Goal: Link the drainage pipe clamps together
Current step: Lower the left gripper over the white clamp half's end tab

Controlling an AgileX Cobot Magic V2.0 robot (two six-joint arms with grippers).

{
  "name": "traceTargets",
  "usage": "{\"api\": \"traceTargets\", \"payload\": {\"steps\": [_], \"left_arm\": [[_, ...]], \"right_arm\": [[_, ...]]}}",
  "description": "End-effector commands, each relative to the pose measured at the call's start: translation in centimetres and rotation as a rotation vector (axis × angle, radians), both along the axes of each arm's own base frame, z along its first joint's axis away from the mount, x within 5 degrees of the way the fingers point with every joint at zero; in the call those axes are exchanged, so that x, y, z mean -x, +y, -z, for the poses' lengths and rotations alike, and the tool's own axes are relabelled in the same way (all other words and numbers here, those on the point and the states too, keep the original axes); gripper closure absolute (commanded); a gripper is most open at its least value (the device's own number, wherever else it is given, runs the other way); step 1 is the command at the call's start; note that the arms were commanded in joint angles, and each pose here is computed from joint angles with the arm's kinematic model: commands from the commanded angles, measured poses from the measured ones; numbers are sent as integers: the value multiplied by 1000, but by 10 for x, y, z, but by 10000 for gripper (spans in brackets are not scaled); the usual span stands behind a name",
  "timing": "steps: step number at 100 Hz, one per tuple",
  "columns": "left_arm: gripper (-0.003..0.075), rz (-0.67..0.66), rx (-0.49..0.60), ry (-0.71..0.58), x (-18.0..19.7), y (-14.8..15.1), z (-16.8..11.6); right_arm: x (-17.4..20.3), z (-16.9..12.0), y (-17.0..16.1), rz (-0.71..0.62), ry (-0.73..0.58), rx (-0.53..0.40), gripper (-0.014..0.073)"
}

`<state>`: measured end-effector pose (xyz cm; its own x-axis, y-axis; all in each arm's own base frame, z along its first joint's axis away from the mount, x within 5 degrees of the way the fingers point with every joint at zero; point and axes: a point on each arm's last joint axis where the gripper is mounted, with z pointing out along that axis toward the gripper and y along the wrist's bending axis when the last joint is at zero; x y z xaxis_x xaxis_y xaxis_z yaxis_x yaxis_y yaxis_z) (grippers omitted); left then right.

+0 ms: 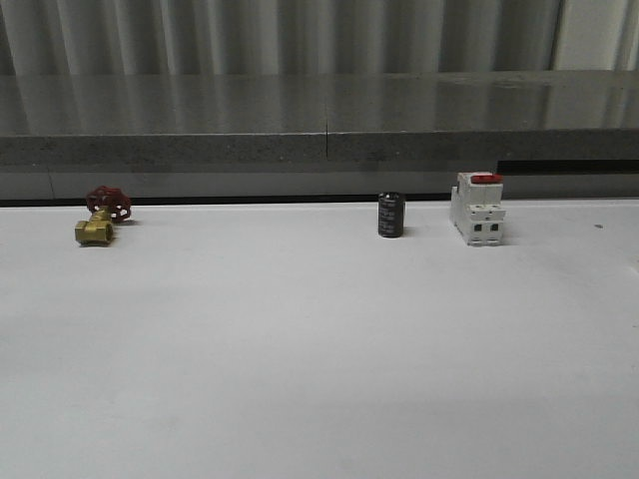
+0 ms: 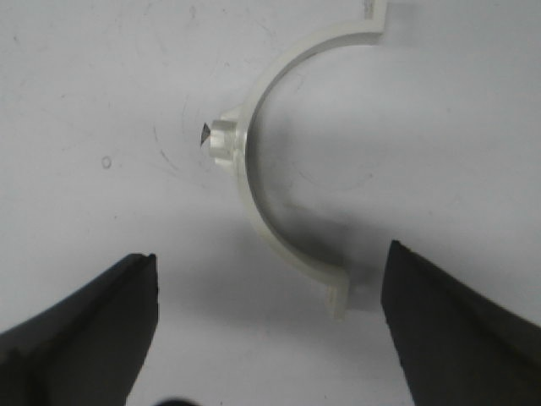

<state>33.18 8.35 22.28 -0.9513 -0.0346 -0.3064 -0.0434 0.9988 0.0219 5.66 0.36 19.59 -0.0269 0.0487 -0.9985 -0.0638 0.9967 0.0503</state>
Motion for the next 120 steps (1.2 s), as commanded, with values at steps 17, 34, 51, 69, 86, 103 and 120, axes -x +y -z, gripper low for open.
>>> {"api": "traceTargets", "payload": {"steps": [17,34,51,69,86,103,120], "left_arm": [[185,24,-14,-62,-35,9,1],[185,34,-28,-43,-45,14,12],[185,38,-38,-39,-50,16,21],[185,44,-44,-30,-53,17,30],[185,59,-45,-11,-55,18,40],[185,62,-38,2,-57,18,49],[225,62,-39,1,-57,18,50]], "right_arm": [[3,-14,0,-5,-120,5,662],[3,-14,0,-5,-120,5,662],[3,-14,0,-5,-120,5,662],[3,-14,0,-5,-120,5,662],[3,-14,0,-5,-120,5,662],[3,-14,0,-5,-120,5,662],[3,-14,0,-5,-120,5,662]]}}
